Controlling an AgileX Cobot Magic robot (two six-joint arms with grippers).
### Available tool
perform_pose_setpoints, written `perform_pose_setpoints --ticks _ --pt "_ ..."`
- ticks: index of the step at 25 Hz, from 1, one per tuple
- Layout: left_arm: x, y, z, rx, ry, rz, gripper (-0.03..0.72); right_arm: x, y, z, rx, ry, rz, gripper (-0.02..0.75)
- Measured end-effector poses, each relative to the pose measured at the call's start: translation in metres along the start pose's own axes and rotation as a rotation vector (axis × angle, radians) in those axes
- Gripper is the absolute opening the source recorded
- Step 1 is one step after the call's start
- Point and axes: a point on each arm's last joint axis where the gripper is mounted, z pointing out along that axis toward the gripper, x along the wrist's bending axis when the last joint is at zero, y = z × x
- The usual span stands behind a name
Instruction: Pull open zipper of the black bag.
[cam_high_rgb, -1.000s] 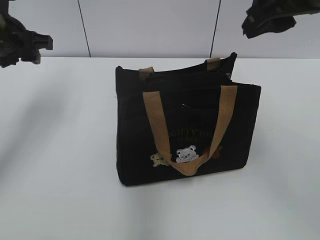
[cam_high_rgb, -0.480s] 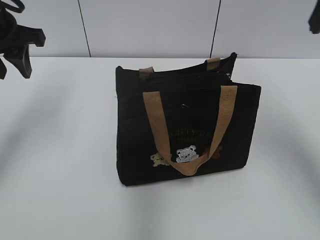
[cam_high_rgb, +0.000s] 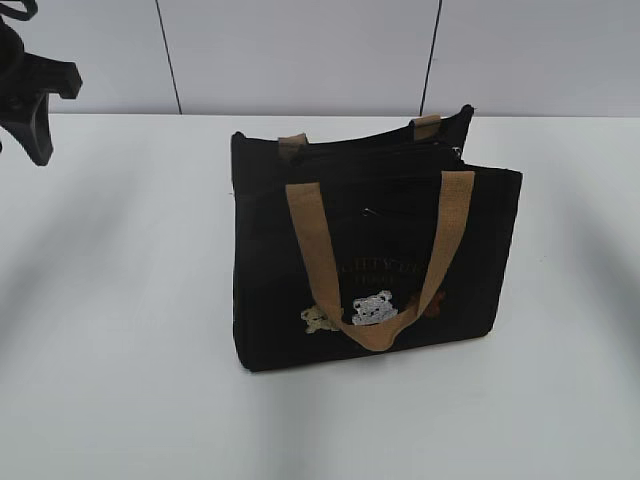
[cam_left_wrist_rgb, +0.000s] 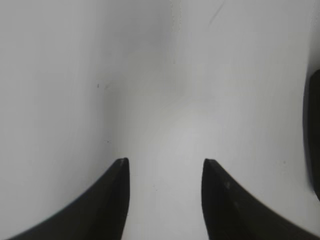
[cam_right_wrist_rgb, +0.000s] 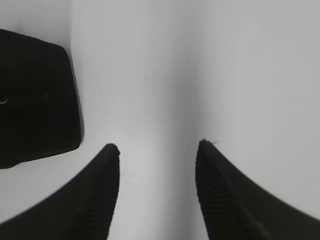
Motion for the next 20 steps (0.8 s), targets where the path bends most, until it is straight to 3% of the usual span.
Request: perform_pose_setpoints --ticks 12,15,20 --pt "0.001 -0.006 -0.020 -0.049 -0.025 0.022 0.352 0.005 -0.009 0.000 0.009 0.058 -0.044 0.378" --pt "0.006 -0.025 -0.043 -0.099 -0.043 0.030 0.351 0.007 -0.035 -0.011 0.008 0.060 -0.044 0.378" --pt "0.022 -0.087 -0.069 -0.147 -0.054 0.030 0.352 0.012 -0.089 -0.031 -0.021 0.083 -0.037 0.378"
